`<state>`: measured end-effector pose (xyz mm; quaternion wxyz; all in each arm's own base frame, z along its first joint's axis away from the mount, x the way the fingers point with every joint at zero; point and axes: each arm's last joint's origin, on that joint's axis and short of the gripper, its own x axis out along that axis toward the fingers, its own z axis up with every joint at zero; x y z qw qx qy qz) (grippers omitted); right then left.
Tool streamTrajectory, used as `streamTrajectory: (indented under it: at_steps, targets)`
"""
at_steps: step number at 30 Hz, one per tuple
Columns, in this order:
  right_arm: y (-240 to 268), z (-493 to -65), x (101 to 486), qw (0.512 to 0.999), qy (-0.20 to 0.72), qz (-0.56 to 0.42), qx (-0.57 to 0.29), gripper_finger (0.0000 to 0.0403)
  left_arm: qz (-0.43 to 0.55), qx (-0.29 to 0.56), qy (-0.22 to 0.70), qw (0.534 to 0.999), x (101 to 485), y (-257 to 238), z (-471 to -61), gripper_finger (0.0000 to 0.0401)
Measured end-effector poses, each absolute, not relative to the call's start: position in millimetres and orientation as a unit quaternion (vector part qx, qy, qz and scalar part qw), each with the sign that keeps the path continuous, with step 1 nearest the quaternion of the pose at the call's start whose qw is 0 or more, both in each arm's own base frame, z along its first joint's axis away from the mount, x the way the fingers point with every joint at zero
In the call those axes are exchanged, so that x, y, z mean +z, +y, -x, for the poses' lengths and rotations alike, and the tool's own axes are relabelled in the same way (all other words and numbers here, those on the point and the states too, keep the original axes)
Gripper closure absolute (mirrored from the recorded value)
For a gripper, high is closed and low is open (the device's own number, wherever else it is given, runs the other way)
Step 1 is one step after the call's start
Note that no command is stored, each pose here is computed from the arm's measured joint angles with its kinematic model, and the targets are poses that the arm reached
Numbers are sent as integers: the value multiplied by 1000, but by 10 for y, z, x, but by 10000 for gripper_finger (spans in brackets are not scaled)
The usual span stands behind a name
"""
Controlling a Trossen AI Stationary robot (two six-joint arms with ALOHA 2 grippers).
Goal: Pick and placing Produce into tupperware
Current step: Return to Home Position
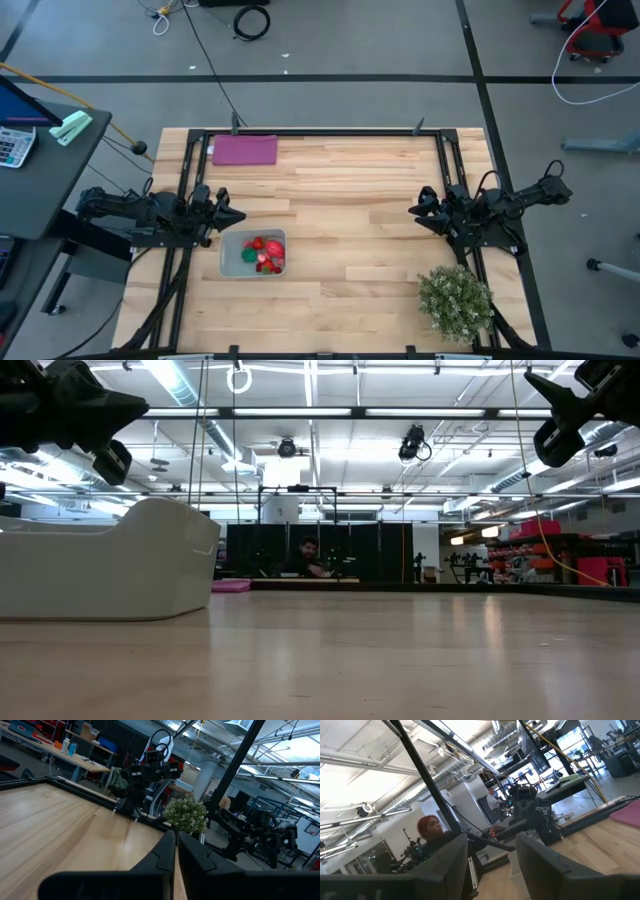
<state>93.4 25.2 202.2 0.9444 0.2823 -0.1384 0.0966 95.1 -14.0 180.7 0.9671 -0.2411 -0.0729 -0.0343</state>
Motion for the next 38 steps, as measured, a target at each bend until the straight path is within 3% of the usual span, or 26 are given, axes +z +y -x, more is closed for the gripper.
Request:
streamTrajectory:
  at_steps: [27, 38]
  targets:
    - [252, -935, 2021, 944, -138, -282, 97, 225, 241, -34, -73, 967, 1806, -141, -952, 365]
    - [252, -935, 2021, 944, -138, -282, 97, 225, 241, -34, -73, 967, 1806, -140, -952, 377]
